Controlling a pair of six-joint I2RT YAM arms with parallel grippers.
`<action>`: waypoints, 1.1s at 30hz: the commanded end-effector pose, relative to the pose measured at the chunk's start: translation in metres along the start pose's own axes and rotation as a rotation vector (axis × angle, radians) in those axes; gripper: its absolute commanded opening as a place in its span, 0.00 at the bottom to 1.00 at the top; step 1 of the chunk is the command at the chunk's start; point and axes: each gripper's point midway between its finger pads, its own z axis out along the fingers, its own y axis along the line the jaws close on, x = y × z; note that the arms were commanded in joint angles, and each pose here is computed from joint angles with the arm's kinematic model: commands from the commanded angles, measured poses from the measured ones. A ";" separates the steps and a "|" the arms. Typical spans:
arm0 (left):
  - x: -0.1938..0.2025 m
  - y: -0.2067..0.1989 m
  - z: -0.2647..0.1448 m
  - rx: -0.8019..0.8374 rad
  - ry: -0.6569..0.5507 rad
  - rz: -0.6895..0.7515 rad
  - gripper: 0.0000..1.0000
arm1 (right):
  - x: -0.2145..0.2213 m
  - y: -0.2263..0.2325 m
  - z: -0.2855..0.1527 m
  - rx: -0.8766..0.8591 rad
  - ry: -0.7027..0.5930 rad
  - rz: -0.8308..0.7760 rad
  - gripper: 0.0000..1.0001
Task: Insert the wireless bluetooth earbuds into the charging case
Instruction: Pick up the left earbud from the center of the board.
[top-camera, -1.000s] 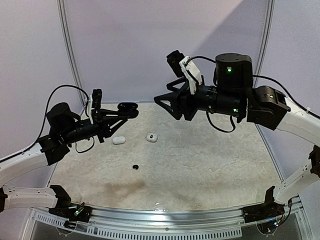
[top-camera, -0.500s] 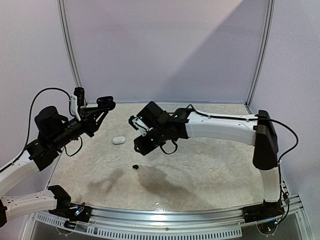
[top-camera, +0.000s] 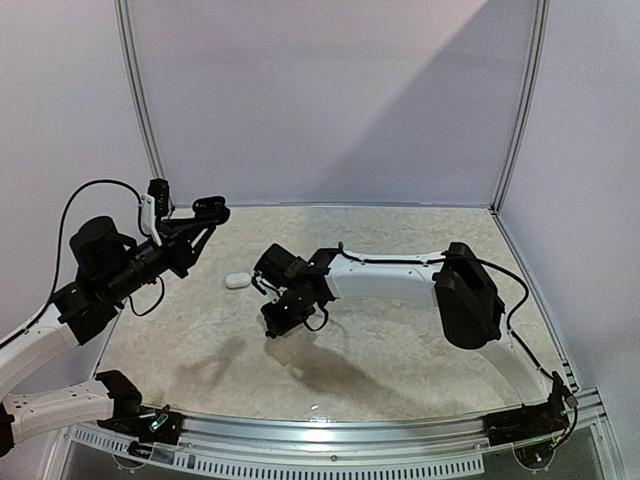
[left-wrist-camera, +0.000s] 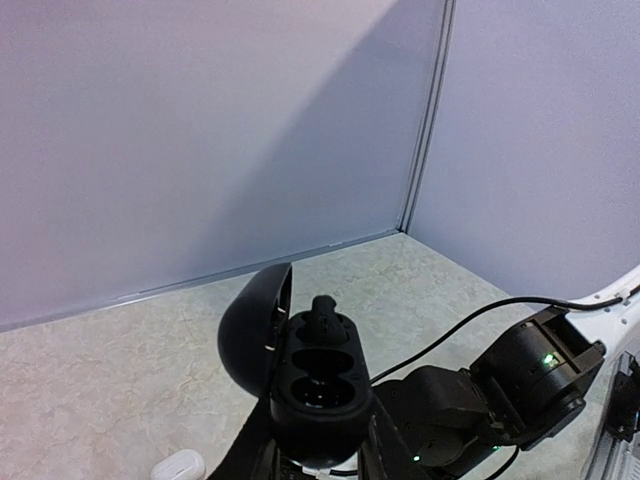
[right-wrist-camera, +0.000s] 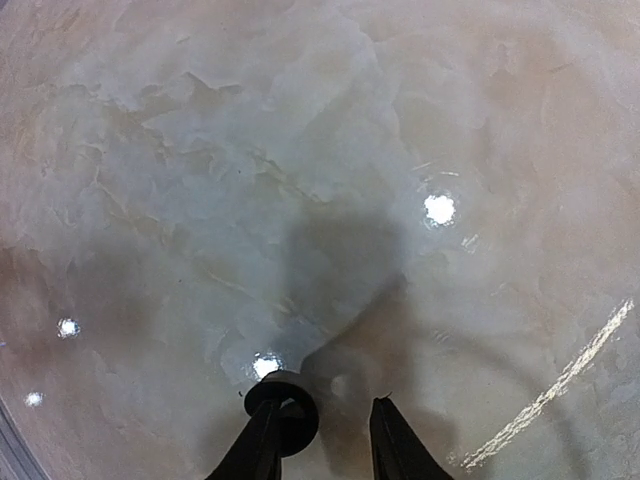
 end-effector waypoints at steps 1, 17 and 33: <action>0.007 0.002 0.001 0.003 0.014 0.013 0.00 | 0.011 -0.001 0.013 -0.019 0.036 0.013 0.29; 0.010 0.004 0.004 0.002 0.023 0.026 0.00 | 0.050 0.017 0.015 -0.071 0.132 -0.078 0.22; 0.013 0.004 0.005 0.008 0.031 0.029 0.00 | 0.029 0.023 -0.010 -0.079 0.060 -0.124 0.06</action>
